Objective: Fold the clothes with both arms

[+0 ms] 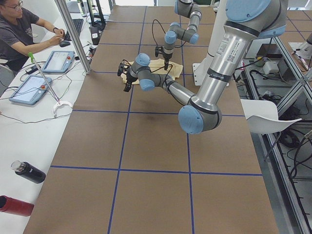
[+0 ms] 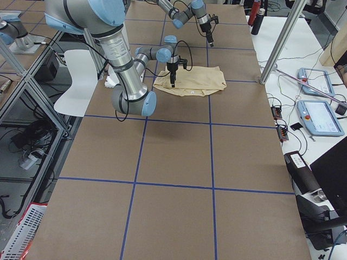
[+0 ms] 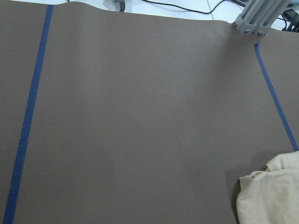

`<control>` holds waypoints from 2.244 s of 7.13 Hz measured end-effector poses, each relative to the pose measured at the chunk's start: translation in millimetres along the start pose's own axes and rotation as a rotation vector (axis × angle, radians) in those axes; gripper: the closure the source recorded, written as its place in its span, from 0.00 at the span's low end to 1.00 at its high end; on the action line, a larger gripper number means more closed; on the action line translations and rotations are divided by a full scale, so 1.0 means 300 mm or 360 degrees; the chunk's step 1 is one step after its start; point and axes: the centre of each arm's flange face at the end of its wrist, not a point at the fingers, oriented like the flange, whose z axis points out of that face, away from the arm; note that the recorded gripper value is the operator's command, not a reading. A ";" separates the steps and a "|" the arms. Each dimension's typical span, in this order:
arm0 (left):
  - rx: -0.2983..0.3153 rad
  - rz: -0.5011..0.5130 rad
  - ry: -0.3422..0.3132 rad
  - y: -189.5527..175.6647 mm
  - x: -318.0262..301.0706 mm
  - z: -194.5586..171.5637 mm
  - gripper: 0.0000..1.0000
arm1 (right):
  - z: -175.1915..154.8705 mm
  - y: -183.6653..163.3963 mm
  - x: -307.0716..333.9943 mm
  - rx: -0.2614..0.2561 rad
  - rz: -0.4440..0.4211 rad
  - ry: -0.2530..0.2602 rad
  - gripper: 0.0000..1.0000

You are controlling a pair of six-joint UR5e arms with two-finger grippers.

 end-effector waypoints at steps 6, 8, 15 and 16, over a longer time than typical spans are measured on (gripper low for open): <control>-0.0010 -0.0014 -0.0012 0.011 -0.013 0.029 0.00 | 0.008 0.067 0.079 -0.0071 -0.0031 0.0051 0.00; -0.0011 -0.0018 -0.0013 0.011 -0.014 0.031 0.00 | 0.001 0.078 0.074 -0.0074 -0.0041 0.0044 0.00; -0.0010 -0.0019 -0.0012 0.010 -0.012 0.032 0.00 | 0.002 0.136 0.064 -0.0096 -0.0140 0.0030 0.00; -0.0009 -0.0019 -0.0010 0.008 -0.008 0.032 0.00 | 0.002 0.136 0.064 -0.0096 -0.0142 0.0030 0.00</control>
